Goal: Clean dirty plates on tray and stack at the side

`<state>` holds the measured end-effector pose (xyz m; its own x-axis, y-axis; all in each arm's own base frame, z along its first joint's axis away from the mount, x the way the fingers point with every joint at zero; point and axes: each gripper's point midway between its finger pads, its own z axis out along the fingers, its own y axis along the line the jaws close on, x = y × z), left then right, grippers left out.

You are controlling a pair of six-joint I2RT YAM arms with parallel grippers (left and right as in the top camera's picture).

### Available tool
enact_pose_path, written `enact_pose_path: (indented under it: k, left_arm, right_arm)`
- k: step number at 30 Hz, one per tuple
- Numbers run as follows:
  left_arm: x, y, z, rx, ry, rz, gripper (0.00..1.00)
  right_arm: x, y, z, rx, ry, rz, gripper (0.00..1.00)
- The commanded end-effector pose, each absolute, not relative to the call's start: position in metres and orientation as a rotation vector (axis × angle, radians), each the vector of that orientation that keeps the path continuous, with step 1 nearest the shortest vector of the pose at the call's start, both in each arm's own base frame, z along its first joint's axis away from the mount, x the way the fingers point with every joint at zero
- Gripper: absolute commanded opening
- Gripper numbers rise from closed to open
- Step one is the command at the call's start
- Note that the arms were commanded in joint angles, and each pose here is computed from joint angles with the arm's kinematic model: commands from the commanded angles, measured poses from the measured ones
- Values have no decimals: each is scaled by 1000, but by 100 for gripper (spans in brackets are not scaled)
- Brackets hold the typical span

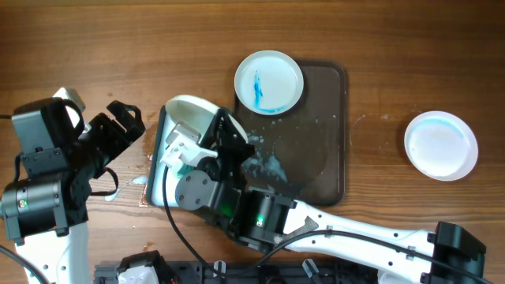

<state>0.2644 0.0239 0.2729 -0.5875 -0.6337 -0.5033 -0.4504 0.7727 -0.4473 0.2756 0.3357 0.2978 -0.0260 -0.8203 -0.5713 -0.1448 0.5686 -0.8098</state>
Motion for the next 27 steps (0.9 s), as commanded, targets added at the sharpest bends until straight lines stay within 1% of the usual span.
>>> enact_pose_path:
  k: [1,2,3,4,5,6,7,8,9,10,11,12,13,14,15,16,17,18,20,22,23,25,26,27]
  left_arm:
    - [266,28,276,-824,2281,-347,100]
    - [266,28,276,-824,2281,-347,100]
    - [266,28,276,-823,2281,-348,100]
    - [266,28,276,-824,2281,-347,100]
    - [266,28,276,-824,2281,-347,100]
    - [266,28,276,-823,2281,-348,100]
    - [266,28,276,-824,2281,-347,100]
    - [266,28,276,-824,2281,-347,100]
    - [266,28,276,-824,2281,-347,100]
    - [266,28,276,-824,2281,-347,100]
    - [266,28,276,-824,2281,-347,100]
    - [266,28,276,-824,2281,-347,100]
    - [266,28,276,-824,2281,-347,100]
    - [266,28,276,-824,2281,-347,100]
    - [266,28,276,-824,2280,-347,100]
    - [266,28,276,-824,2281,-347,100]
    - [266,28,276,-824,2281,-347,100]
    - [266,28,276,-824,2281,-347,100]
    - [266,28,276,-824,2281,-347,100]
    - [266,28,276,-824,2281,-347,100]
    - [266,28,276,-824,2281,-347,100]
    - [266,28,276,-824,2281,-347,100]
    - [266,28,276,-824,2281,-347,100]
    - [266,28,276,-824,2281,-347,100]
  right_arm:
    - [289,318,315,-613,1582,-588,4]
    - [281,335,309,-778,1541,-598,4]
    - [279,338,307,-849,1513,-642,4]
    - [283,329,316,-763,1525,-670,4]
    - [286,323,324,-598,1557,-583,4]
    - [283,334,321,-646,1548,-528,4]
    - [276,349,314,-826,1493,-570,4]
    - [276,346,313,-839,1486,-622,4]
    - [282,336,316,-756,1515,-624,4]
    - [290,322,316,-598,1572,-578,4]
    - [296,314,311,-504,1611,-526,4]
    - [303,311,299,-444,1662,-440,4]
    - [307,316,278,-455,1736,-321,4]
    - [309,326,246,-492,1871,-128,4]
    - [307,333,227,-499,1968,8,4]
    - [305,338,213,-504,2056,133,4]
    - [300,344,200,-530,2166,322,4]
    - [300,341,198,-507,2223,428,4]
    - [315,308,215,-332,2305,597,4]
    - [332,249,239,-79,2340,696,4]
    - [341,207,248,118,2354,726,4]
    - [349,139,257,352,2341,706,4]
    - [351,107,255,448,2333,656,4]
    - [351,58,251,583,2321,556,4]
